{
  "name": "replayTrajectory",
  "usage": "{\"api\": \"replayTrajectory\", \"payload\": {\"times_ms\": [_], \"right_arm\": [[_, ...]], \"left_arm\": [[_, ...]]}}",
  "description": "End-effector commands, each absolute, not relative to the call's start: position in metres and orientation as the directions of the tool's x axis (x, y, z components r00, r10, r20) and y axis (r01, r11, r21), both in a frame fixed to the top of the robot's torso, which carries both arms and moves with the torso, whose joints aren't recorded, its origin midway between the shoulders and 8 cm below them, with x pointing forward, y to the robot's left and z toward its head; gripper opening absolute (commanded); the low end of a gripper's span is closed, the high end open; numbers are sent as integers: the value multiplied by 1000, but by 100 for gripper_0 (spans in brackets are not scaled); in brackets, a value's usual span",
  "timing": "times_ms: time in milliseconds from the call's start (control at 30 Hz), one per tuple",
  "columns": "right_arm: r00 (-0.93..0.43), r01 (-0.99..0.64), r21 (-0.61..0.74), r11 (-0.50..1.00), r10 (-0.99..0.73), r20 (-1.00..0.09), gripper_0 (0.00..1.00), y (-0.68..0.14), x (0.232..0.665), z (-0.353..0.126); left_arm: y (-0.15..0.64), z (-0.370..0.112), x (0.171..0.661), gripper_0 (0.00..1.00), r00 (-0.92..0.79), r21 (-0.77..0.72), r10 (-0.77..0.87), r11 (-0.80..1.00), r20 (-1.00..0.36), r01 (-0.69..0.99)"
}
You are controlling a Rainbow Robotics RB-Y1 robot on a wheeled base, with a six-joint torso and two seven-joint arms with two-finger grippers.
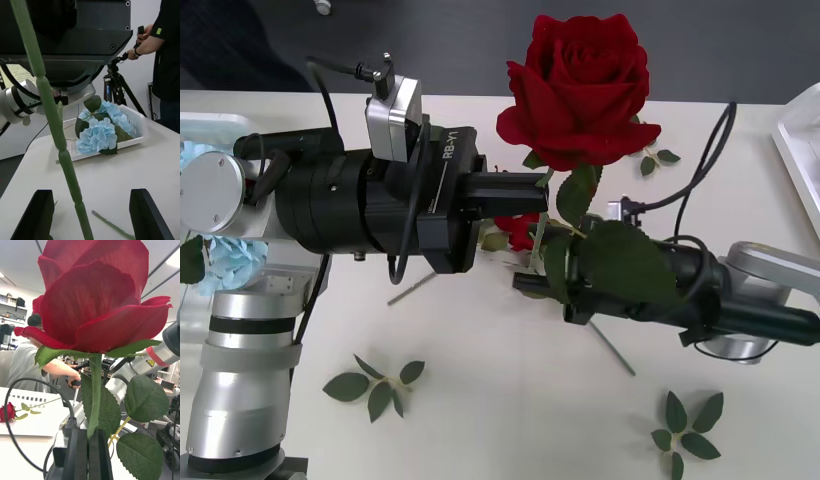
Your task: Put the red flowers into the right box and the blue flowers into the left box
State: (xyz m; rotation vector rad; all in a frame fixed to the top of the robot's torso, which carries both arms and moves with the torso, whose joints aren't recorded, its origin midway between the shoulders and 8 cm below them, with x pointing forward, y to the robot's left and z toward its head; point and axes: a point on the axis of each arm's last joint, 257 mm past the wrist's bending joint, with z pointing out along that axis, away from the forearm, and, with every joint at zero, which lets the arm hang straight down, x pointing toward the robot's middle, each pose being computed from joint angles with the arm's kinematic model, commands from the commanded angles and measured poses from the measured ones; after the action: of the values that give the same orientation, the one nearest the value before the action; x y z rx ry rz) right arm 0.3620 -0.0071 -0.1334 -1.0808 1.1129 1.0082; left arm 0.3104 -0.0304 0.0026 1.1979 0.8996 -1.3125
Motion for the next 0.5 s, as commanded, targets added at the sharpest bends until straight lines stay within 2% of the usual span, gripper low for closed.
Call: {"api": "replayTrajectory", "payload": {"times_ms": [33, 133, 167, 200, 233, 500], "right_arm": [[159, -976, -138, 168, 121, -980, 59, 13, 357, -110], [157, -975, -136, 177, 111, -981, 57, 15, 361, -111], [154, -975, -133, 178, 105, -983, 40, 16, 362, -112], [150, -975, -130, 183, 100, -984, 18, 15, 363, -113], [150, -974, -130, 185, 98, -984, 2, 15, 364, -113], [110, -976, -87, 200, 106, -988, 0, 11, 369, -113]], "left_arm": [[-35, 17, 305, 0, 121, 158, -240, -138, -963, 978], [-35, 17, 305, 0, 121, 158, -240, -138, -963, 978], [-35, 17, 305, 0, 121, 158, -240, -138, -963, 978], [-35, 17, 305, 0, 121, 158, -240, -138, -963, 978], [-35, 17, 305, 0, 121, 158, -240, -138, -963, 978], [-35, 17, 305, 0, 121, 158, -240, -138, -963, 978]]}}
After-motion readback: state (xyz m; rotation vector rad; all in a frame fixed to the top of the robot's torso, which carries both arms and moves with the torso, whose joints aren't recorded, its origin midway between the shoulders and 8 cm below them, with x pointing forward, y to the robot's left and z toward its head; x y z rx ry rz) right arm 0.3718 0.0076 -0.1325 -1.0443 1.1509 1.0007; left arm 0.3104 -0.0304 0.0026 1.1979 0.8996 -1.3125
